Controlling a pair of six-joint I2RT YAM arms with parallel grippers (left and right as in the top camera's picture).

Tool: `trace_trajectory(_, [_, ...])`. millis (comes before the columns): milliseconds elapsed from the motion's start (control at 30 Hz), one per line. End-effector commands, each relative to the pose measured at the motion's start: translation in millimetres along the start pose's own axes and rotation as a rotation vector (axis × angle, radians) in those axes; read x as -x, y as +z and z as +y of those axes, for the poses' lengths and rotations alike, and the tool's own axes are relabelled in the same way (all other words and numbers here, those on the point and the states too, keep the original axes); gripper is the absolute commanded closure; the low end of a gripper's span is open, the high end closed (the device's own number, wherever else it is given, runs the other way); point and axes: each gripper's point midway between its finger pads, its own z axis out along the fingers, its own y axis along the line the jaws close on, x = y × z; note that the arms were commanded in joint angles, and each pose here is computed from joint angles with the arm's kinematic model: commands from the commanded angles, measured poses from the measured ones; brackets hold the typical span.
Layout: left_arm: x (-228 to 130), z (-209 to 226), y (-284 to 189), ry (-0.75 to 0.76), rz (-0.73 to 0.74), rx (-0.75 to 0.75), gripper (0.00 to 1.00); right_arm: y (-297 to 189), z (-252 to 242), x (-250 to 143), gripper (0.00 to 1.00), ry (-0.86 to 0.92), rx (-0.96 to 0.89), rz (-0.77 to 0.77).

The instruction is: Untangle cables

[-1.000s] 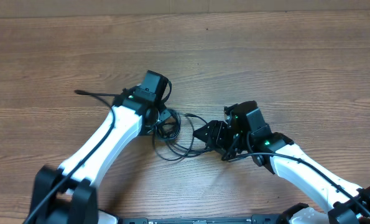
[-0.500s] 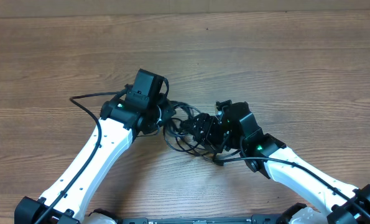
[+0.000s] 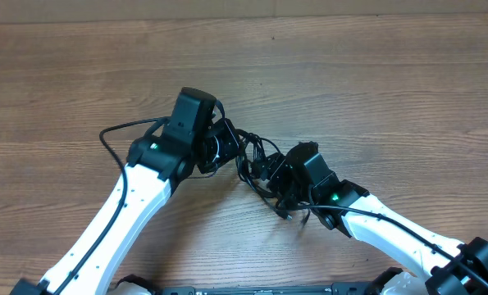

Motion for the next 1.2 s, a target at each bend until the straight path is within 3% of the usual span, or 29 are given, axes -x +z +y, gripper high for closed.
trace_trajectory(0, [-9.2, -45.9, -37.9, 0.037, 0.010, -0.197, 0.96, 1.2, -12.8, 17.2, 0.34, 0.019, -0.054, -0.106])
trace_trajectory(333, [3.4, -102.2, -103.0, 0.103, -0.142, -0.467, 0.96, -2.4, -43.0, 17.4, 0.34, 0.029, -0.179, -0.120])
trace_trajectory(533, [22.4, -112.0, -132.3, 0.122, -0.243, -0.546, 0.96, -5.8, -59.0, 16.2, 0.34, 0.036, -0.246, -0.121])
trace_trajectory(700, [32.6, -96.0, -127.7, 0.205, -0.297, -0.468, 0.96, -5.7, -58.7, 16.2, 0.34, 0.036, -0.245, -0.121])
trace_trajectory(800, [39.2, -46.1, -101.6, 0.163, -0.308, -0.228, 0.96, -5.8, -58.7, 16.0, 0.34, 0.007, -0.247, -0.116])
trace_trajectory(867, [43.5, -10.0, -89.1, 0.100, -0.318, -0.063, 0.89, -5.8, -58.9, 15.8, 0.34, 0.006, -0.248, -0.115])
trace_trajectory(933, [41.3, 17.5, -77.6, 0.058, -0.291, 0.060, 0.76, -5.7, -58.7, 15.6, 0.34, 0.006, -0.247, -0.113])
trace_trajectory(1033, [31.6, 37.9, -57.1, 0.025, -0.199, 0.144, 0.64, -5.7, -58.5, 15.7, 0.33, 0.006, -0.246, -0.114])
trace_trajectory(1167, [14.3, 54.2, -25.6, -0.015, -0.047, 0.205, 0.36, -5.7, -58.6, 15.8, 0.33, 0.006, -0.246, -0.114])
